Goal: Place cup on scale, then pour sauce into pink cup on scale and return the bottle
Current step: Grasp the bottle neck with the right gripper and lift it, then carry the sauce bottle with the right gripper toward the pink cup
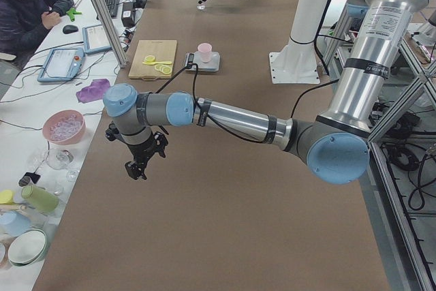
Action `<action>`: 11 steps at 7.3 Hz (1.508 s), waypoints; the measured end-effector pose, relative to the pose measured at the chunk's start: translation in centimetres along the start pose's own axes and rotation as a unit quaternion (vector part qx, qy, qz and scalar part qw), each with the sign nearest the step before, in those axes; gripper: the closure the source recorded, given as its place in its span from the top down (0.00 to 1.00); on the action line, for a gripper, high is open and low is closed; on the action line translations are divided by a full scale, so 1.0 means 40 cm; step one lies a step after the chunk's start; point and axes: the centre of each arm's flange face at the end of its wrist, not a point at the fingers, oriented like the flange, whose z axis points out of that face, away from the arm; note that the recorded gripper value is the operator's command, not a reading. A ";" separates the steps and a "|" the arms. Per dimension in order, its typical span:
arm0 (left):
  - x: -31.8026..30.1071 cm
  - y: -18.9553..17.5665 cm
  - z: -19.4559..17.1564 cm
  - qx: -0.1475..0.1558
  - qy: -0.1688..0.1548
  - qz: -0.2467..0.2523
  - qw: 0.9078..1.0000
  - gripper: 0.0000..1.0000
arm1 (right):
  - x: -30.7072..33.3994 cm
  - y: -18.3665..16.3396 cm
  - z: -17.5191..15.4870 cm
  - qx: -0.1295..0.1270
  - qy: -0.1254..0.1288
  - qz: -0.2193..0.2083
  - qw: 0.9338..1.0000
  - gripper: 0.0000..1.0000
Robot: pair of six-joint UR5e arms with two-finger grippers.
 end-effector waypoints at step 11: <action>0.007 -0.006 -0.007 0.009 -0.005 -0.045 0.999 0.98 | -0.229 -0.203 -0.163 -0.005 0.028 -0.114 0.993 0.00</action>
